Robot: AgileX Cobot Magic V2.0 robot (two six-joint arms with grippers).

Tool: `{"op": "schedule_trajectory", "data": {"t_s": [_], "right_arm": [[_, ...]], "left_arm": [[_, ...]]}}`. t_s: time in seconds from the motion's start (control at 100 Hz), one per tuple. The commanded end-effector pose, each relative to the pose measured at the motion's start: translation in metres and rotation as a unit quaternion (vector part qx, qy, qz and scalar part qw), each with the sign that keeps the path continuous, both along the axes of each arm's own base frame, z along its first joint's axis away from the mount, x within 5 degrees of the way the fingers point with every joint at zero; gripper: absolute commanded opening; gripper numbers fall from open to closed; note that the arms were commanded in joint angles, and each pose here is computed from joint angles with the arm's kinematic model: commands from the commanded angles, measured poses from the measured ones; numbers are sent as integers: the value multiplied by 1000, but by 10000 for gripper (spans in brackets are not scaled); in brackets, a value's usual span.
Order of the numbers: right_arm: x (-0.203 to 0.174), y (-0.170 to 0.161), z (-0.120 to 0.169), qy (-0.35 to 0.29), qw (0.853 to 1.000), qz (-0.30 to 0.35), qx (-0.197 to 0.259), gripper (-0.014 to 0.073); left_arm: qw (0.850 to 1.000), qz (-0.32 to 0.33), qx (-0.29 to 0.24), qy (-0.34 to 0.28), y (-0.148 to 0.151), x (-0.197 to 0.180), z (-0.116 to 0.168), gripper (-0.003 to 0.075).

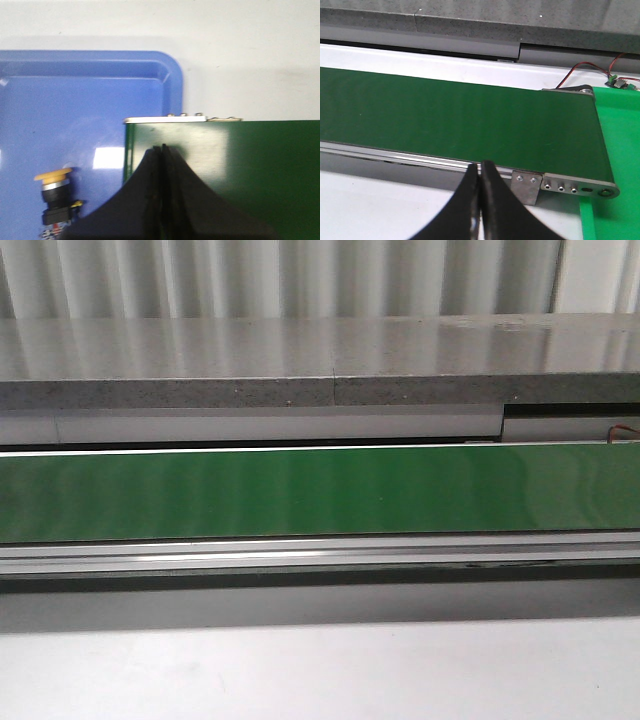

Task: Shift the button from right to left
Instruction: 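Open the left gripper and raise it away from the blue tray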

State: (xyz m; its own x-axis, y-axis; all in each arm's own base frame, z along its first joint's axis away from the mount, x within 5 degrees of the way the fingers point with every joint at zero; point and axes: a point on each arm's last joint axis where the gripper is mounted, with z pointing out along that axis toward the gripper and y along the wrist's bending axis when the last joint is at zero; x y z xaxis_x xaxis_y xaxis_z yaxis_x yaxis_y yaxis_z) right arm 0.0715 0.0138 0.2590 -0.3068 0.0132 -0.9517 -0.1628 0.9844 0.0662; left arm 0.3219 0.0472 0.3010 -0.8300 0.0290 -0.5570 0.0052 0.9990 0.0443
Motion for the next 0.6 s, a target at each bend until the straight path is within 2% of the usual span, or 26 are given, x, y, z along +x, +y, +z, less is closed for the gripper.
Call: {"op": "schedule_trajectory", "data": {"t_s": [0.0, 0.33, 0.59], "right_arm": [[2, 0, 16, -51, 999, -2, -1, -66], [2, 0, 16, -51, 999, -2, -1, -66], [2, 0, 16, -51, 999, -2, -1, -66]], "left_arm": [[997, -9, -10, -81, -17, -9, 28, -21], [988, -74, -25, -136, -63, -56, 31, -20], [978, -77, -35, -189, -66, -104, 28, -20]]}}
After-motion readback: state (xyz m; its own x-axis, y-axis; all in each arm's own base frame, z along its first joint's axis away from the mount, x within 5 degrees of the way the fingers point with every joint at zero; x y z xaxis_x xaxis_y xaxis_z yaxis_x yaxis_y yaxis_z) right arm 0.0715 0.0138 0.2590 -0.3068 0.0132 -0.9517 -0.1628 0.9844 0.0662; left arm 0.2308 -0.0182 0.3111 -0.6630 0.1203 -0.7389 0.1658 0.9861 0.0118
